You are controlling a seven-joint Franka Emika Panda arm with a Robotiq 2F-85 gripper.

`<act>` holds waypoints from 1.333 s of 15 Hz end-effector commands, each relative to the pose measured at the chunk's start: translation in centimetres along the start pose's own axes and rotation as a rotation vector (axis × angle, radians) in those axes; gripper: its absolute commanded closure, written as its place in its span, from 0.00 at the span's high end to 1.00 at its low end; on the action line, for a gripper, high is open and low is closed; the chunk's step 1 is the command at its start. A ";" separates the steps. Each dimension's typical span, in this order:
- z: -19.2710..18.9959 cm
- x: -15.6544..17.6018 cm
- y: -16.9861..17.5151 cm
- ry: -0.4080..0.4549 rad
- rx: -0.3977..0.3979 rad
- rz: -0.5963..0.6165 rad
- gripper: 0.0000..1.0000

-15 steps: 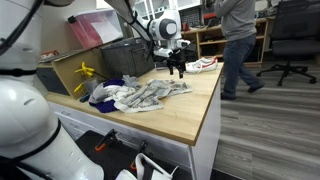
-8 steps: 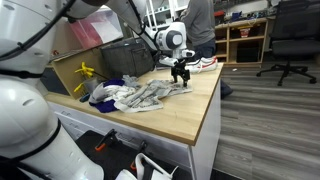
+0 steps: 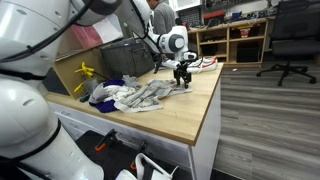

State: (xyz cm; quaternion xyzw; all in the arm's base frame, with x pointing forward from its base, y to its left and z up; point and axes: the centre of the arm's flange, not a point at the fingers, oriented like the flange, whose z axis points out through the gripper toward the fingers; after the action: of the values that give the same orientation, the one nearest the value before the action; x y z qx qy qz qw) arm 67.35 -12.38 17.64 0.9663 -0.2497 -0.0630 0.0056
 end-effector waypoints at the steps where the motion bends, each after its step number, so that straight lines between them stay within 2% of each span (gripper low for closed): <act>1: 0.0 1.4 0.4 -0.006 -0.012 0.030 0.49; 5: 1.5 1.5 0.9 -0.018 -0.021 0.030 0.19; 8: 1.6 1.3 0.2 -0.019 -0.020 0.015 0.00; 11: 1.0 0.7 -0.5 -0.014 -0.027 -0.011 0.00; 14: 0.0 0.7 -1.1 0.020 -0.065 -0.038 0.01; 20: -3.6 2.2 -3.4 0.150 -0.188 -0.145 0.01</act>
State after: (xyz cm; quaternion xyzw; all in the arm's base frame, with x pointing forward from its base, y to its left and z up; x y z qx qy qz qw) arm 69.78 -11.35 18.82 0.9787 -0.1870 -0.0355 0.0772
